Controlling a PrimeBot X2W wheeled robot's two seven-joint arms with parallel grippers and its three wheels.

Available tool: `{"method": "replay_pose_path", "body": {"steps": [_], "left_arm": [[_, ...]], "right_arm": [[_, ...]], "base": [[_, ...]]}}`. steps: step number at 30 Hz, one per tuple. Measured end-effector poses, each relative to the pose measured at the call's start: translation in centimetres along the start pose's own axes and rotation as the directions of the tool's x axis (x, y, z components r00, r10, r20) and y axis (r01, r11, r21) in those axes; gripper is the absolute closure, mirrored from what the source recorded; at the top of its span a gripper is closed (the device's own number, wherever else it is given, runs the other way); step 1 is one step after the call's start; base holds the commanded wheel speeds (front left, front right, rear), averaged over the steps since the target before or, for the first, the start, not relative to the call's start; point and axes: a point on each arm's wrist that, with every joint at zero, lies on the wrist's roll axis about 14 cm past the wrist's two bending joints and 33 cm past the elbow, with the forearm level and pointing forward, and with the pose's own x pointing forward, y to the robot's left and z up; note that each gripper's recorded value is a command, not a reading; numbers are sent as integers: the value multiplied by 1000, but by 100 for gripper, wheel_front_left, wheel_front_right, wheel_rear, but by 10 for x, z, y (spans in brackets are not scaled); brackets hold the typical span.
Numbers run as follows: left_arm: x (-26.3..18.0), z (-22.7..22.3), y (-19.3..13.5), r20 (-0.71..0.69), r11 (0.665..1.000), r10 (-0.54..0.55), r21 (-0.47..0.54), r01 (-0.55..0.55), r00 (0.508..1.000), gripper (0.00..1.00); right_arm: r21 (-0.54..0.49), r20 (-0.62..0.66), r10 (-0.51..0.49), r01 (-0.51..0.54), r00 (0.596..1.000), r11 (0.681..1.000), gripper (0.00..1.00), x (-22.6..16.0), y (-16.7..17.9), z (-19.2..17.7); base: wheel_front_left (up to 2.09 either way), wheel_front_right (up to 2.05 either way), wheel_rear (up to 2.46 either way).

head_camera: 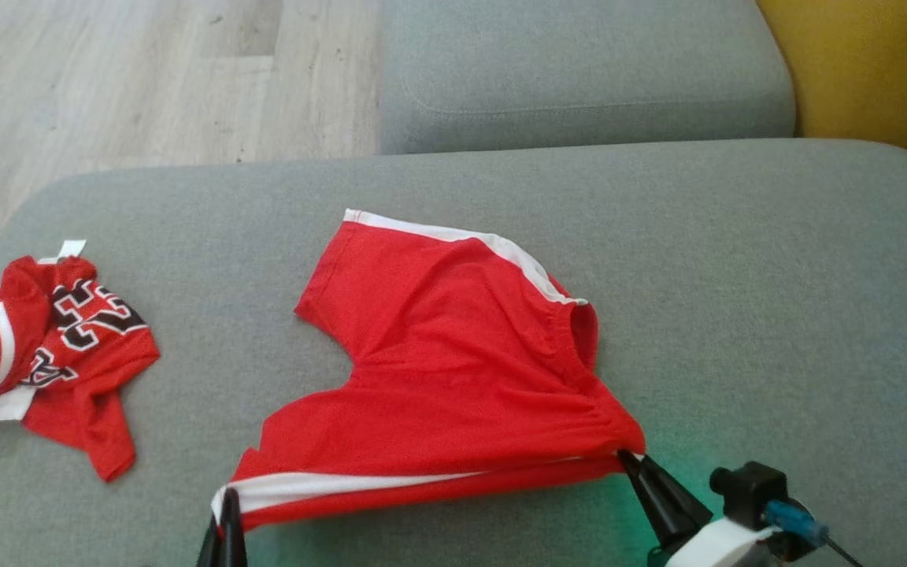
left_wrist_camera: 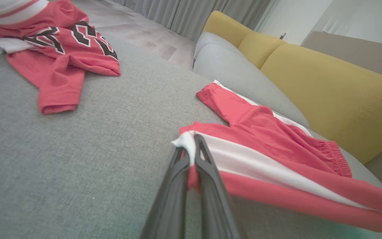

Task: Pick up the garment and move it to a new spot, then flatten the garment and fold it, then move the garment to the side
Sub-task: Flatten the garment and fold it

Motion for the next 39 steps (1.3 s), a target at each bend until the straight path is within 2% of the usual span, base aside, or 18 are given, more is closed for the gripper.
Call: {"method": "replay_pose_path", "body": {"steps": [4,9,13,17,20,24,31,39], "left_arm": [[12,11,-8,25,999,-31,36,30,999,100],[52,47,-37,99,988,-134,93,125,986,100],[104,86,-66,139,957,-253,179,227,957,100],[156,99,-82,100,935,-310,212,285,945,100],[188,96,-88,42,920,-332,233,314,942,100],[228,76,-94,-60,908,-343,233,347,937,100],[263,51,-89,-148,899,-333,246,361,931,100],[281,41,-85,-163,912,-310,227,342,937,100]], "right_arm": [[20,6,-18,18,1000,1000,100,1,-6,2],[59,46,-8,5,999,998,100,19,-4,19],[85,105,14,-23,994,996,100,54,-4,53],[122,140,17,-34,990,992,100,89,-13,81],[171,127,3,-25,992,985,100,109,-22,84],[231,59,-26,11,998,973,100,126,-38,65],[287,41,-75,60,996,956,100,134,-59,58],[299,51,-126,106,991,948,100,136,-77,60]], "base": [[0,0,0],[0,0,0],[0,0,0],[0,0,0],[0,0,0],[0,0,0],[0,0,0],[0,0,0]]}}
